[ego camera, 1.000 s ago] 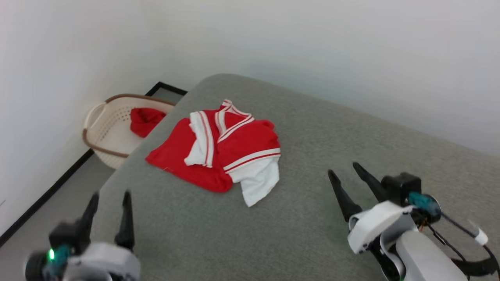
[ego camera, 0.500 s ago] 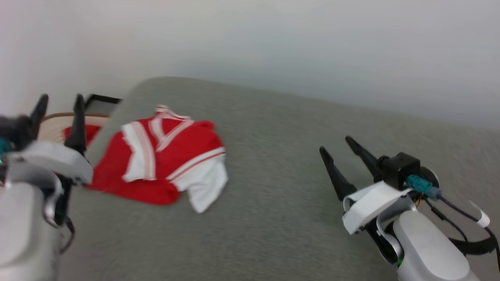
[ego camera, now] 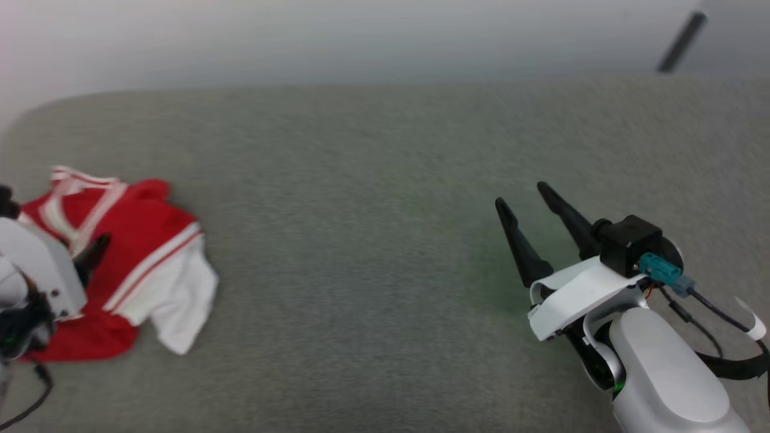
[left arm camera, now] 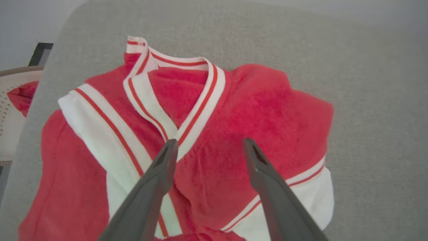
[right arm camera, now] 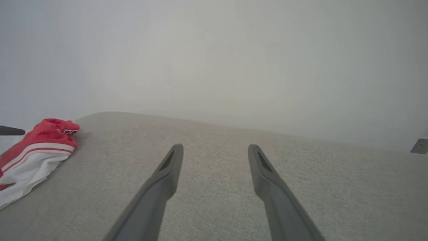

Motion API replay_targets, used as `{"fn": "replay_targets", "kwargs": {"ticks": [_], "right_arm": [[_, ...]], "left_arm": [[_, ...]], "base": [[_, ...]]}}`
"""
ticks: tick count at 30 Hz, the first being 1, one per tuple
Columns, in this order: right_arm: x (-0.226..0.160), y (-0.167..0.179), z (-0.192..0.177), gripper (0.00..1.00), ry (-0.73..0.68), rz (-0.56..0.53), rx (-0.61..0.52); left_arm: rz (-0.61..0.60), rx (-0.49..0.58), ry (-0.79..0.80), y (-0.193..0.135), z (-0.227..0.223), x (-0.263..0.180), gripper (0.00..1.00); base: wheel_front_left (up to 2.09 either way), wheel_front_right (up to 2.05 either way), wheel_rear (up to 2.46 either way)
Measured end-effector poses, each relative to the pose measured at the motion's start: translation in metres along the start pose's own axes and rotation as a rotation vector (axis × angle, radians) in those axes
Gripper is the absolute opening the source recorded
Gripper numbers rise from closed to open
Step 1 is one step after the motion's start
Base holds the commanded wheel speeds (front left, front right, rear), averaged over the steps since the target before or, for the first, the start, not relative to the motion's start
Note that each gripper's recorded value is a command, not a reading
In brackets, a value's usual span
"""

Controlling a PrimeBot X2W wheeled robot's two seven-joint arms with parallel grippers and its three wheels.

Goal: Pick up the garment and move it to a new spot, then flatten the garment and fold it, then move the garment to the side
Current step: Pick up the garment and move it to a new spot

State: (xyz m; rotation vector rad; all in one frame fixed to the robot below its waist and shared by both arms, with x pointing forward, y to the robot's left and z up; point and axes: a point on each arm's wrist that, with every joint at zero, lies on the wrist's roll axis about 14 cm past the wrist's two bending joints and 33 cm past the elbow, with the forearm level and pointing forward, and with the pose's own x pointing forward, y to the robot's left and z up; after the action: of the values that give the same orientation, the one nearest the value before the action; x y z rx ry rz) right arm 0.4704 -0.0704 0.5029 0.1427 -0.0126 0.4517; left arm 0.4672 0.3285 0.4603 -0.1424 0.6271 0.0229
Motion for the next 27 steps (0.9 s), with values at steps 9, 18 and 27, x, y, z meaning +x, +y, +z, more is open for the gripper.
{"fn": "replay_targets", "kwargs": {"ticks": [9,18,27], "right_arm": [[-0.005,-0.047,-0.022,1.00,0.042,-0.098,-0.013],[-0.006,-0.067,-0.057,1.00,0.111,-0.141,0.002],[0.001,-0.062,-0.051,1.00,0.091,-0.123,-0.001]], "left_arm": [[0.042,0.027,0.271,0.011,-0.049,0.052,1.00],[0.053,-0.064,0.441,0.012,-0.074,0.087,1.00],[0.020,-0.083,0.406,0.004,-0.068,0.086,0.00]], "base": [[0.00,0.00,0.00],[0.00,0.00,0.00],[0.00,0.00,0.00]]}}
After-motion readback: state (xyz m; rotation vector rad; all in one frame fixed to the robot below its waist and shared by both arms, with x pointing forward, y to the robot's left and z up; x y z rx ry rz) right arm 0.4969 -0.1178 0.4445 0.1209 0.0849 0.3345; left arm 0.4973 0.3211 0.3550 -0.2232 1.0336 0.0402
